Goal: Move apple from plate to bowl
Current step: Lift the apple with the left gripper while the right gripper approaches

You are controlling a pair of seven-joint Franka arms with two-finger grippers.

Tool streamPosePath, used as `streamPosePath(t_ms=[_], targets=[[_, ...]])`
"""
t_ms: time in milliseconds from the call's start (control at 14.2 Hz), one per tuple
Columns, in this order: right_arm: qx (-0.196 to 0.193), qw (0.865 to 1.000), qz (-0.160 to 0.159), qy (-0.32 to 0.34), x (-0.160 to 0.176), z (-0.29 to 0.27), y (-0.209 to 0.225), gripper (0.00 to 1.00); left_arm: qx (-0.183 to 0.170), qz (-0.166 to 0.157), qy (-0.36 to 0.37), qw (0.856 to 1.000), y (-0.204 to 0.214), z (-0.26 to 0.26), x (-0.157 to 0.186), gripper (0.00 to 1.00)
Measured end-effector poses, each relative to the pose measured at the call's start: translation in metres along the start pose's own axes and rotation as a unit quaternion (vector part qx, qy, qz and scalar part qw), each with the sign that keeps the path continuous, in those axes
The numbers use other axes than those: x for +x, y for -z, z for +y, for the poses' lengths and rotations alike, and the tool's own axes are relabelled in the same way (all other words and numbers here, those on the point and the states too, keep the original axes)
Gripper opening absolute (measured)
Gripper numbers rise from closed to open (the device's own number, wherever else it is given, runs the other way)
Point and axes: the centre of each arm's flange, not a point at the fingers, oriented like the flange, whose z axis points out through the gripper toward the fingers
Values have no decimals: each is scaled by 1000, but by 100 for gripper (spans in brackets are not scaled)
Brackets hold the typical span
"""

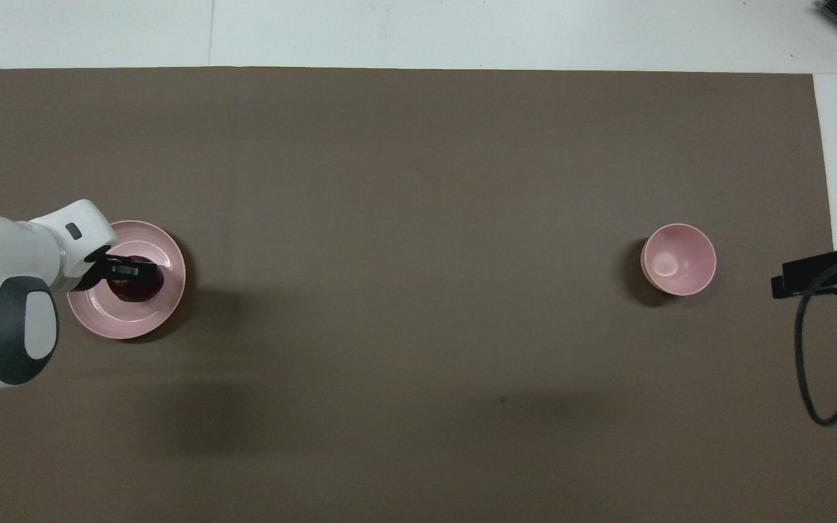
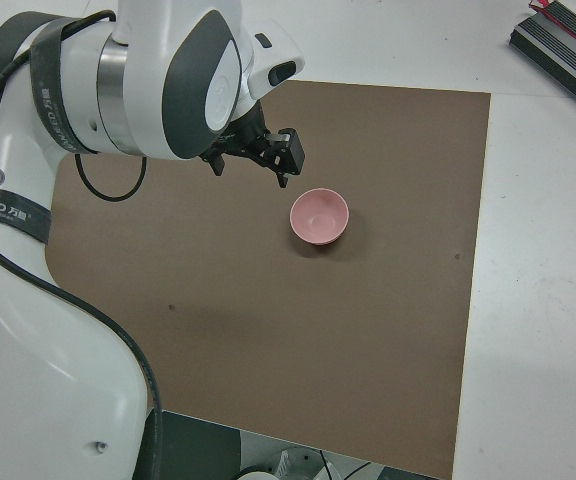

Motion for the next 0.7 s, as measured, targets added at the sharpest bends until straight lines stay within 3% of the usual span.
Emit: streamPosePath(t_ms=[281, 493, 704], targets=[[45, 999, -2, 1, 0, -6, 1, 100, -13, 1, 4, 1000, 39, 53, 9, 69], [103, 994, -3, -22, 0, 4, 4, 100, -73, 4, 13, 997, 71, 99, 25, 69], [133, 988, -12, -71, 0, 6, 5, 100, -122, 10, 39, 992, 86, 137, 32, 69]])
